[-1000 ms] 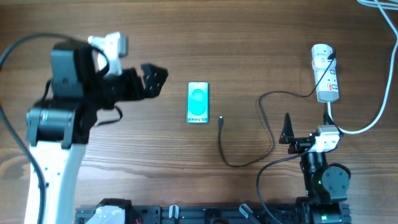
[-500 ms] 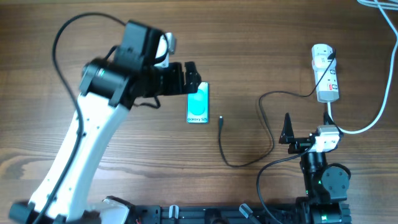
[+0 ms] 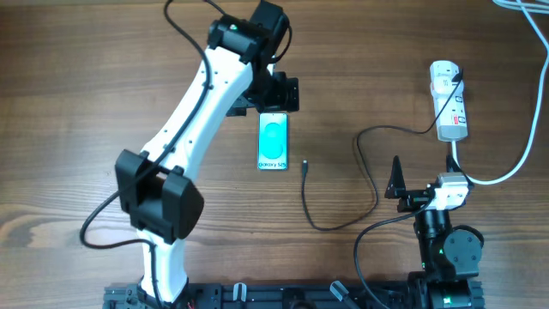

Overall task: Plug charger to phone and switch on socket
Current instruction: 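Move the left gripper over the teal phone and lower onto it, then close the left gripper on the phone's sides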

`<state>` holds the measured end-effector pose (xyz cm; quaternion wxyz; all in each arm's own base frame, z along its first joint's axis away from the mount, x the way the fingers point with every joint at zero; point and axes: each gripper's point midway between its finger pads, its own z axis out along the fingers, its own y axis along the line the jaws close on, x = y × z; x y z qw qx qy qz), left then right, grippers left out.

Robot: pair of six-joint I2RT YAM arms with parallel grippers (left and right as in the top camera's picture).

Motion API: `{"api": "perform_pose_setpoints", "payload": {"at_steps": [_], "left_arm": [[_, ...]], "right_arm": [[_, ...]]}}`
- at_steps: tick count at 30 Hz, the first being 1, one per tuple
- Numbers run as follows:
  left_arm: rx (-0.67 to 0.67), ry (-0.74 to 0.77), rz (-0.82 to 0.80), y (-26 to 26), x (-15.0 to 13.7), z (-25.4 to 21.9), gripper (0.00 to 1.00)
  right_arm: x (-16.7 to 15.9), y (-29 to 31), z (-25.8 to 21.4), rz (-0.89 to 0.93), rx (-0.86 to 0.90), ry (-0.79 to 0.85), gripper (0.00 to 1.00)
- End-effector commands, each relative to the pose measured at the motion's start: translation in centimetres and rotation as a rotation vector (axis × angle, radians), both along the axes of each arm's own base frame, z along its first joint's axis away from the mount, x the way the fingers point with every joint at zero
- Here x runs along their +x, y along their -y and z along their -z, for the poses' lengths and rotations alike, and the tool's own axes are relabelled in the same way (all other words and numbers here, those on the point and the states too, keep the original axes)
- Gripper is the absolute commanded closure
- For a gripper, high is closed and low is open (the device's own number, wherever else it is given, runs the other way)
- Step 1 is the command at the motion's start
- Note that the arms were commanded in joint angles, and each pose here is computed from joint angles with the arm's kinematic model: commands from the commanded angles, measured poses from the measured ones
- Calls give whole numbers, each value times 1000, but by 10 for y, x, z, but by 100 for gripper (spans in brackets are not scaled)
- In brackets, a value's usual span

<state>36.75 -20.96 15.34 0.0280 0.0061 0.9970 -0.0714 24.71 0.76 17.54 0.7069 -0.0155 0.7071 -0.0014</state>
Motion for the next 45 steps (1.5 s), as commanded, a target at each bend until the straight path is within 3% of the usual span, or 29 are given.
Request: {"api": "perform_pose_setpoints", "payload": {"at_steps": [1,11,25,45], "left_arm": [[15,-2,-8,4,10,15,0],[61,-74,61,5,12,64,0],[69,-83,34,12,2,120,0],[143,-127,33,3,-3,154,0]], "right_arm": [[0,4,-3,21,0,13,0],[0,4,-3,21,0,13,0],[0,4,-3,21,0,13,0],[0,4,-3,21,0,13,0]]}}
